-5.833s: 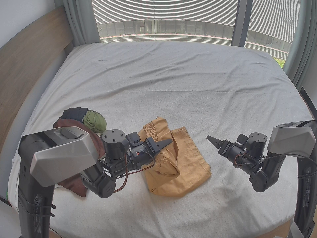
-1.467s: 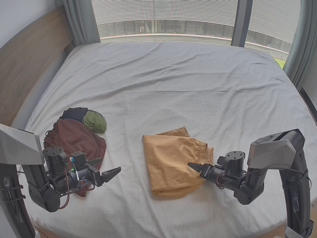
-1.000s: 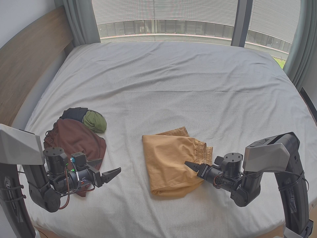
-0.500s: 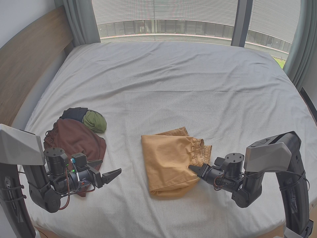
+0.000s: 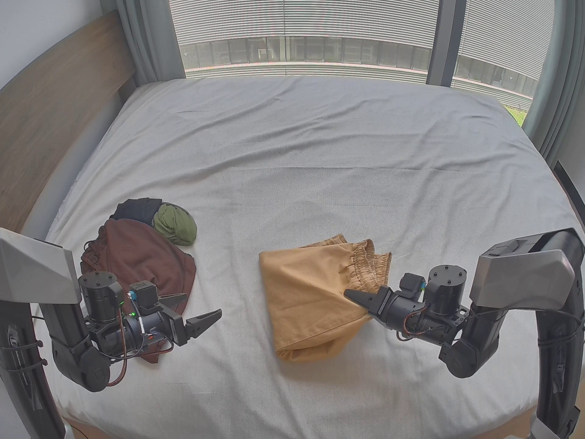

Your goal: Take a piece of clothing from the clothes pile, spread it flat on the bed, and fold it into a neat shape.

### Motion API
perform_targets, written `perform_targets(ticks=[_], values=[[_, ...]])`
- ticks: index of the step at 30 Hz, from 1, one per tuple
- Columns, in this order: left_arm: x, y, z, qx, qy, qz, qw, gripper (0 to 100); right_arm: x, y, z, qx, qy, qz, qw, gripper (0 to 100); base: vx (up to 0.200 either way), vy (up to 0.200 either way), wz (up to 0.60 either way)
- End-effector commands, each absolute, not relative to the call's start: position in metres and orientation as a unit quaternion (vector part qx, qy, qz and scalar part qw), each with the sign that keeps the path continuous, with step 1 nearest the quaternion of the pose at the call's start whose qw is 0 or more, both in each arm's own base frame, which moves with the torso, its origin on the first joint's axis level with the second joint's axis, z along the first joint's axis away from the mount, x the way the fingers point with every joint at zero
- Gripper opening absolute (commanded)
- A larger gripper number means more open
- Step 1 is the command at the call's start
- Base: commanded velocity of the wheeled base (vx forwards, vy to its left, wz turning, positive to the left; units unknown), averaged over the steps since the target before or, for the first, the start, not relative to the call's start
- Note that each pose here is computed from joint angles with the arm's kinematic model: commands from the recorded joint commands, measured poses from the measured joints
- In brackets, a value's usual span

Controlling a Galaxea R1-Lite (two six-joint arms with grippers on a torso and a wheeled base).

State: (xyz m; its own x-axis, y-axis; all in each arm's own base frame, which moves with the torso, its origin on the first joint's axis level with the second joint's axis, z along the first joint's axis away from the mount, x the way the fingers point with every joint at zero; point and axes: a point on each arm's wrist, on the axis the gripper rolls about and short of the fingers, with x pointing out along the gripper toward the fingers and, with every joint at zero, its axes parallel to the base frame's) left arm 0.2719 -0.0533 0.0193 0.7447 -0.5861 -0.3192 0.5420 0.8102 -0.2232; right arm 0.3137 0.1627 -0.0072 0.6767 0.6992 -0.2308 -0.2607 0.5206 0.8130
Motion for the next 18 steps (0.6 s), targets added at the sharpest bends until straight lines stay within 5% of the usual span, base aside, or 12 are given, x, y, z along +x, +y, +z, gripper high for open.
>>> perform_targets(ticks=[1, 18], values=[[0.272, -0.053, 0.020, -0.058, 0.190, -0.302, 0.932, 100, 0.312, 0.164, 0.024, 0.396, 0.244, 0.320, 0.825, 0, 0.000, 0.000, 0.00], [0.271, -0.053, 0.018, -0.059, 0.193, -0.302, 0.932, 100, 0.321, 0.171, 0.081, 0.394, 0.164, 0.390, 0.816, 0, 0.000, 0.000, 0.00]])
